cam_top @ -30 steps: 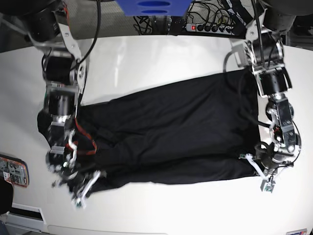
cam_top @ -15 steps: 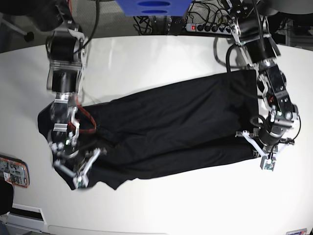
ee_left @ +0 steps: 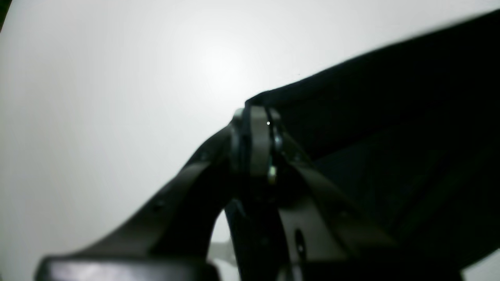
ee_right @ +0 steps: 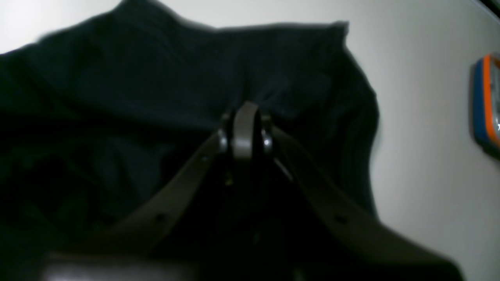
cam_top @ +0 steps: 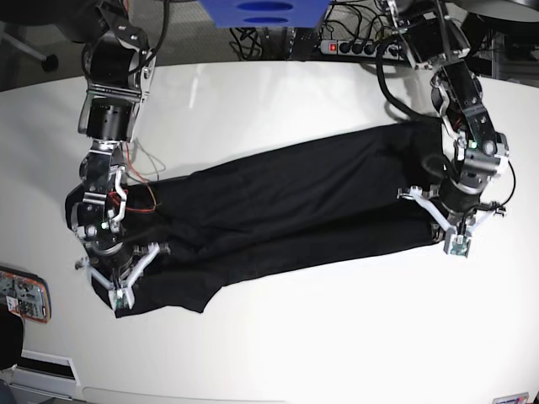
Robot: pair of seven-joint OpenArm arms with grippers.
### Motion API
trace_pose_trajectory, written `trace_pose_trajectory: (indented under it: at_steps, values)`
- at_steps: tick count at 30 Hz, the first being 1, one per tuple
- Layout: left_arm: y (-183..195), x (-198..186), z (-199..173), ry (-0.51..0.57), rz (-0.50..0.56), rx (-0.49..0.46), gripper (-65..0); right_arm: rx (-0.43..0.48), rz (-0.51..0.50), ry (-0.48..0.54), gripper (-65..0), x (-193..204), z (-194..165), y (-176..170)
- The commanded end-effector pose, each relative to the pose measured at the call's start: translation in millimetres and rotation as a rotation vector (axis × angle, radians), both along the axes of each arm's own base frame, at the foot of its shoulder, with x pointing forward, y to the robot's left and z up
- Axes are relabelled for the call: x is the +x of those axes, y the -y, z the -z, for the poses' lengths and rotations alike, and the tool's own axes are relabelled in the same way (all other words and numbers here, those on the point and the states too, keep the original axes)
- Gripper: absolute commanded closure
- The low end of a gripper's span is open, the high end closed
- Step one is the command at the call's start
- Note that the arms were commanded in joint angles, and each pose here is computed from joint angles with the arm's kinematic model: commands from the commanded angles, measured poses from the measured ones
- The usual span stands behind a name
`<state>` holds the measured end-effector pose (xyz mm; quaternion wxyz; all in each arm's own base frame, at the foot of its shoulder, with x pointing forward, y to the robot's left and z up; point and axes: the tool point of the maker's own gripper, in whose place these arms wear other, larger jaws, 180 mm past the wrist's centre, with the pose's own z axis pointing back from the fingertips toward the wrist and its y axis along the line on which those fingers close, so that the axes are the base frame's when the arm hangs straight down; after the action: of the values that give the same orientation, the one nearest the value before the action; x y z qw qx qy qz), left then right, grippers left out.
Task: Fold the T-shirt properly
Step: 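Lift the hem with both grippers and fold it over toward the collar, then lower the folded hem onto the shirt and smooth it with both grippers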
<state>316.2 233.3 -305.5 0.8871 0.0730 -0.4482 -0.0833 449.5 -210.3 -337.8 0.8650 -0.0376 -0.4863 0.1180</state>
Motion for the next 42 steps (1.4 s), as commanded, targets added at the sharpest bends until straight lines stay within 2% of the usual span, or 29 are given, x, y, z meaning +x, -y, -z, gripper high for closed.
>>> trace_pose_trajectory:
  at_steps: [1, 4, 13, 20, 25, 31, 36, 39, 42]
  values:
    - [-5, 2, -13, 0.043, -0.009, 0.017, 0.0, 0.003, 0.000, 0.119, 0.0, 18, -40, 3]
    - [-5, -7, -8, 0.027, -0.008, 0.024, 0.0, -0.003, 0.000, 0.096, 0.0, 4, -27, 3]
    - [-4, -31, 12, -0.046, -0.006, 0.026, 0.0, -0.006, 0.003, 0.104, 0.0, 1, -28, 4]
    - [-5, -46, 23, -0.077, -0.020, 0.005, 0.0, 0.016, 0.089, 0.124, 0.0, -3, -33, 34]
    - [-4, -50, 23, -0.065, -0.029, -0.056, 0.0, 0.012, 0.089, 0.127, 0.0, -4, -34, 34]
    - [-4, -62, 33, -0.101, -0.029, -0.056, 0.0, 0.010, 0.090, 0.069, 0.0, -23, -8, 34]
    - [-4, -68, 37, -0.116, -0.030, -0.058, 0.0, -0.009, 0.085, 0.113, 0.0, -22, -25, 34]
    - [-4, -68, 37, -0.116, -0.030, -0.058, 0.0, -0.019, 0.083, 0.080, 0.0, -38, -11, 34]
    - [-3, -68, 37, -0.116, -0.028, -0.058, 0.0, -0.028, 0.080, 0.092, 0.0, -41, -16, 33]
